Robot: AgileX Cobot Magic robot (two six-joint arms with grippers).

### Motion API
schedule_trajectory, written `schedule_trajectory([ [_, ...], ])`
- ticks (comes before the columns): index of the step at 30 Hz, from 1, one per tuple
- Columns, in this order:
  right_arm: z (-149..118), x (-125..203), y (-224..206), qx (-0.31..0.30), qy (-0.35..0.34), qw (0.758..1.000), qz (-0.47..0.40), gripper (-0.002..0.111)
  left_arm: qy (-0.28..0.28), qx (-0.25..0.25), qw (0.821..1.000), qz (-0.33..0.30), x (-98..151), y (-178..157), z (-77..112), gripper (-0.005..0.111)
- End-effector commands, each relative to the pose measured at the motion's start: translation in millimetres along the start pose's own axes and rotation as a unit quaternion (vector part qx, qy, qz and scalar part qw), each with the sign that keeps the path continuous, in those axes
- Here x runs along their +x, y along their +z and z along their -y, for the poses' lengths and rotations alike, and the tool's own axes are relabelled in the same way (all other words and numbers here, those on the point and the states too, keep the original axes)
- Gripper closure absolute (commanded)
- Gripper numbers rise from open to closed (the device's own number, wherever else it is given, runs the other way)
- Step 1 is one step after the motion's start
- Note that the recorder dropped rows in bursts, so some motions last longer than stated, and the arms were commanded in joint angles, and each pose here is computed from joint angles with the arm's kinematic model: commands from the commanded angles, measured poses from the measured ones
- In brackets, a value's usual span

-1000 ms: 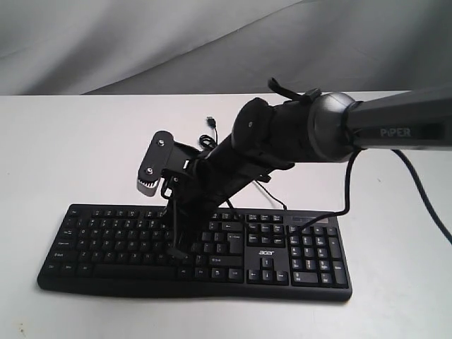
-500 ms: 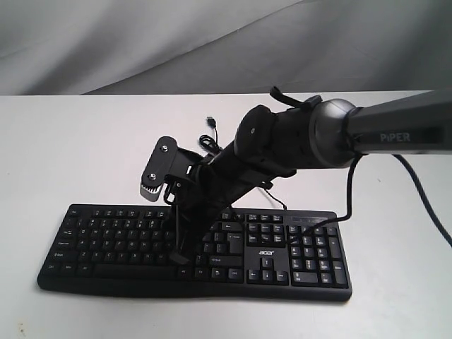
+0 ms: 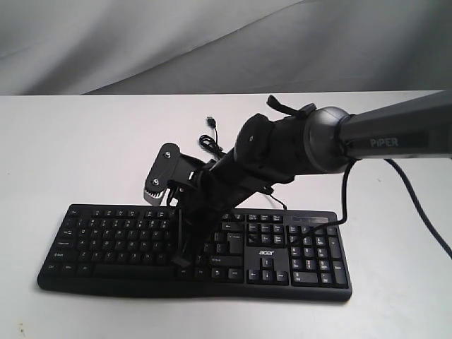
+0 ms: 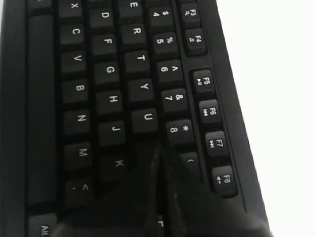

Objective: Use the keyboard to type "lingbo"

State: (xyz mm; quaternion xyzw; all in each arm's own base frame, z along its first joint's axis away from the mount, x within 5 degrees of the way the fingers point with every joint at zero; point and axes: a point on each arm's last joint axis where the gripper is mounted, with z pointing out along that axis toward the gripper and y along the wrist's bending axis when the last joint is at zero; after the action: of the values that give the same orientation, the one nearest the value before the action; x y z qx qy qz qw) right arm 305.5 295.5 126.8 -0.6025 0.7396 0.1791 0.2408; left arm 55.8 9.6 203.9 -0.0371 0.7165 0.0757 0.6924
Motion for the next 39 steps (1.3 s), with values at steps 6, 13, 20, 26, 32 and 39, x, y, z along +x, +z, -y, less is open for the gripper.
schedule_trajectory([
  [6,2.2,2.0,-1.7,-0.001,-0.002,1.000,-0.004,0.108,-0.001,0.004,1.000,0.005,0.6,-0.2,0.5,0.106],
  [13,1.0,2.5,-1.7,-0.008,-0.005,1.000,-0.006,0.108,-0.001,0.004,1.000,0.005,0.6,-0.2,0.5,0.106],
  [20,0.8,3.3,-1.7,-0.009,-0.012,1.000,-0.011,0.108,-0.001,0.004,1.000,0.005,0.6,-0.2,0.5,0.106],
  [26,0.4,3.9,-1.2,-0.011,-0.013,1.000,-0.012,0.108,-0.001,0.004,1.000,0.005,0.6,-0.2,0.5,0.106],
  [32,0.4,8.8,5.9,-0.016,-0.010,1.000,-0.020,0.108,-0.001,0.004,1.000,0.005,0.6,-0.2,0.5,0.106],
  [39,0.0,-0.3,-8.6,-0.012,-0.019,1.000,-0.006,0.108,-0.001,0.004,1.000,0.005,0.6,-0.2,0.5,0.106],
])
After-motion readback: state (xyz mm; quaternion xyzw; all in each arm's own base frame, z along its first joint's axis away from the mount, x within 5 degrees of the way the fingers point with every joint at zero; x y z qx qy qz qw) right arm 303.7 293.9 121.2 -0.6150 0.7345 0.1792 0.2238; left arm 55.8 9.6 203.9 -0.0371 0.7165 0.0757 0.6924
